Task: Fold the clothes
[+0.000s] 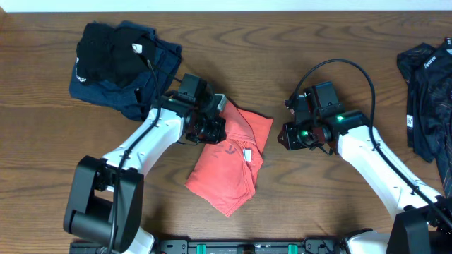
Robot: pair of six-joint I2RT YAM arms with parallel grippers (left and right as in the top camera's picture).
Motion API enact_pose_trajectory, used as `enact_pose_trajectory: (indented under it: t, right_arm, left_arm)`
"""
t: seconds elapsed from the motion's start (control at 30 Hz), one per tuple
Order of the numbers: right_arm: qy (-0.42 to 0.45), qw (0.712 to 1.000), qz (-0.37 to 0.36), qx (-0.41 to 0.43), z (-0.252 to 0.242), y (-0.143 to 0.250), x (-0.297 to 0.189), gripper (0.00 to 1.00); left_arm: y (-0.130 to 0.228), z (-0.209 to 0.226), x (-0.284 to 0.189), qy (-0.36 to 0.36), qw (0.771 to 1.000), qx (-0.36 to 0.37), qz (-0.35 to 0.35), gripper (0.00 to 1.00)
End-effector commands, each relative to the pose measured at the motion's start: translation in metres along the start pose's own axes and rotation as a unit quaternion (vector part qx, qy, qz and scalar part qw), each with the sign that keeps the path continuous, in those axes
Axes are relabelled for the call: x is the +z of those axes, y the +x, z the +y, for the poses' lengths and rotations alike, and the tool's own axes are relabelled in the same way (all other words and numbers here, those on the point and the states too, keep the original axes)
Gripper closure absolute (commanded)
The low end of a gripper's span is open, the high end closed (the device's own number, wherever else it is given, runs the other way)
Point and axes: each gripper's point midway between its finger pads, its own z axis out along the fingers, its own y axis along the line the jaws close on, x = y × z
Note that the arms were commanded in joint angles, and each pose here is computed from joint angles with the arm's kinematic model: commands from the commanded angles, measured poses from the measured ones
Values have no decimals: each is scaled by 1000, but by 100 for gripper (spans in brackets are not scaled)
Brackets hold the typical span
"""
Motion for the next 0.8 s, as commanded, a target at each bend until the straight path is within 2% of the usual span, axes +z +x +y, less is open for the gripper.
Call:
enact_pose_trajectory:
  t: [0.0,0.2,0.5,0.57,0.6,0.63,0.67,0.7,0.77]
  right_arm:
    - [14,999,-13,32,-13,-8,-6,78]
    - [24,996,-29,85,-38,-15,-14,81]
    - [26,994,-28,98,-46,-14,-17,82]
    - [26,994,-28,99,-46,-14,-17,82]
    - [26,994,-28,98,-46,-14,-17,82]
    - [26,994,-27,99,-46,-14,-17,82]
    - [27,994,-26,99,-46,-13,-17,82]
    - [27,994,-26,99,-46,-13,-17,80]
    - [26,994,-26,99,-46,-13,-17,75]
  left_arm:
    - [-24,-27,-33,9,998,24,-58,94]
    - [-30,-55,-33,25,995,59,-83,94]
    - [-18,-105,38,25,987,144,-65,94]
    - [-13,-116,48,29,985,161,-61,91]
    - [-11,-118,50,25,984,166,-60,83]
    - [-10,-120,51,22,983,169,-61,61]
    - [-11,-122,49,24,983,171,-64,32]
    - [-12,-124,45,25,983,168,-66,19]
    - [-15,-125,33,25,983,165,-73,14]
